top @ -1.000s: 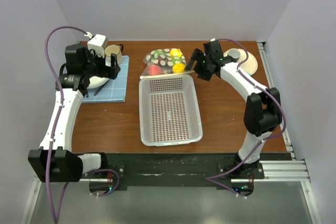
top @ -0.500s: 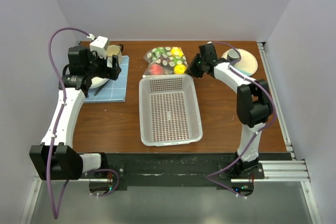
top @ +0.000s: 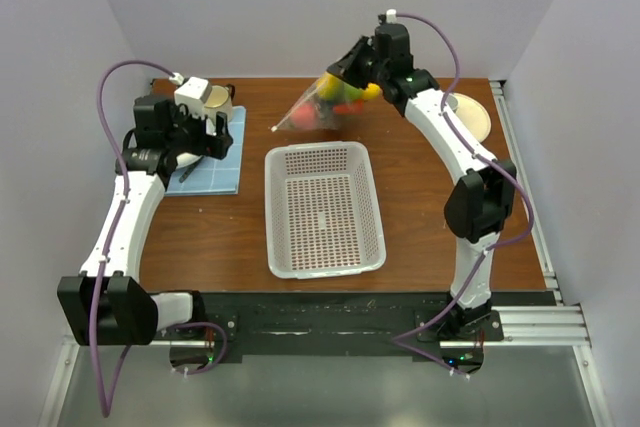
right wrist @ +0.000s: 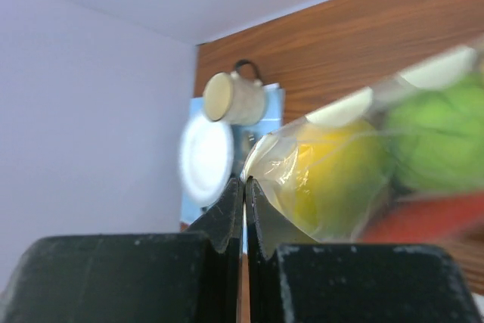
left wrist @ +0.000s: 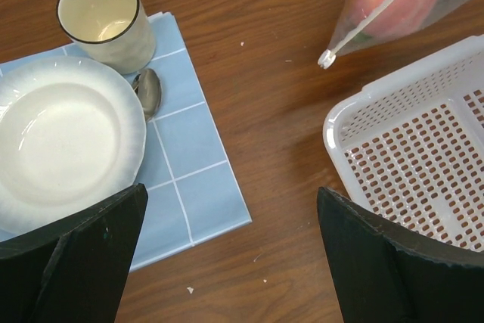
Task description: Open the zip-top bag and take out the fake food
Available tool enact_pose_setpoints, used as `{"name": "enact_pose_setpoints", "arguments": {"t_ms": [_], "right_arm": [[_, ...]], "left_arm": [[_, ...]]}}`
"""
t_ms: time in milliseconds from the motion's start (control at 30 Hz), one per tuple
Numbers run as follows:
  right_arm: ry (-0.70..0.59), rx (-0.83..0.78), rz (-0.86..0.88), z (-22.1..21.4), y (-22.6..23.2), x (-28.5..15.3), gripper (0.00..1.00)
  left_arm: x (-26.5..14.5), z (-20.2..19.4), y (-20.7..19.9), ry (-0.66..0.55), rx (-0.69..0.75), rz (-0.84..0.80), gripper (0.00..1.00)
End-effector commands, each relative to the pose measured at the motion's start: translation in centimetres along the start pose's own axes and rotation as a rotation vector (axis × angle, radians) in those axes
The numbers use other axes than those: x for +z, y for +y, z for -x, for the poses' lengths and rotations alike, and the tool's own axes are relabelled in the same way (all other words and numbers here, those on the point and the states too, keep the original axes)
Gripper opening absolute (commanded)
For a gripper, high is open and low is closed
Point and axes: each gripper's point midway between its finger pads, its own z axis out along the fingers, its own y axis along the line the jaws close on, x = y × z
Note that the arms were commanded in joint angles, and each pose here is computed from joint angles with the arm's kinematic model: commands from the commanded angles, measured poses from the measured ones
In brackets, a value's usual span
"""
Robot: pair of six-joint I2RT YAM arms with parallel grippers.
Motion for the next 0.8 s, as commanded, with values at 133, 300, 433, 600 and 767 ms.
{"name": "enact_pose_setpoints", "arguments": {"t_ms": [133,300,433,600,767], "right_arm": [[0.019,-0.03,0.197,0.0,9.3,-4.7,0.0],[-0.024,-0.087,0.266,0.6,13.1,-8.0,0.0],[-0.052,-0.137,0.377,0.7,18.8,-12.2,0.0],[-0.005,-0.139,0.463,-1.8,22.5,-14.7,0.0],[0.118,-0.161,0.525,-7.3,25.1,-16.3,0.0]], "left_arm": [[-3.6,3.2,-3.5,-0.126,0.043,-0.143,1.0],[-9.1,5.6,-7.6,-0.245,0.095,-0.304,1.0],[-13.8,8.5,-8.0,-0.374,0.113,-0.275,1.0],[-19.0,12.4,-8.2,-0.527,0.132,-0.188,1.0],[-23.2,15.3,-7.4,-0.625,0.123,-0.055,1.0]]}}
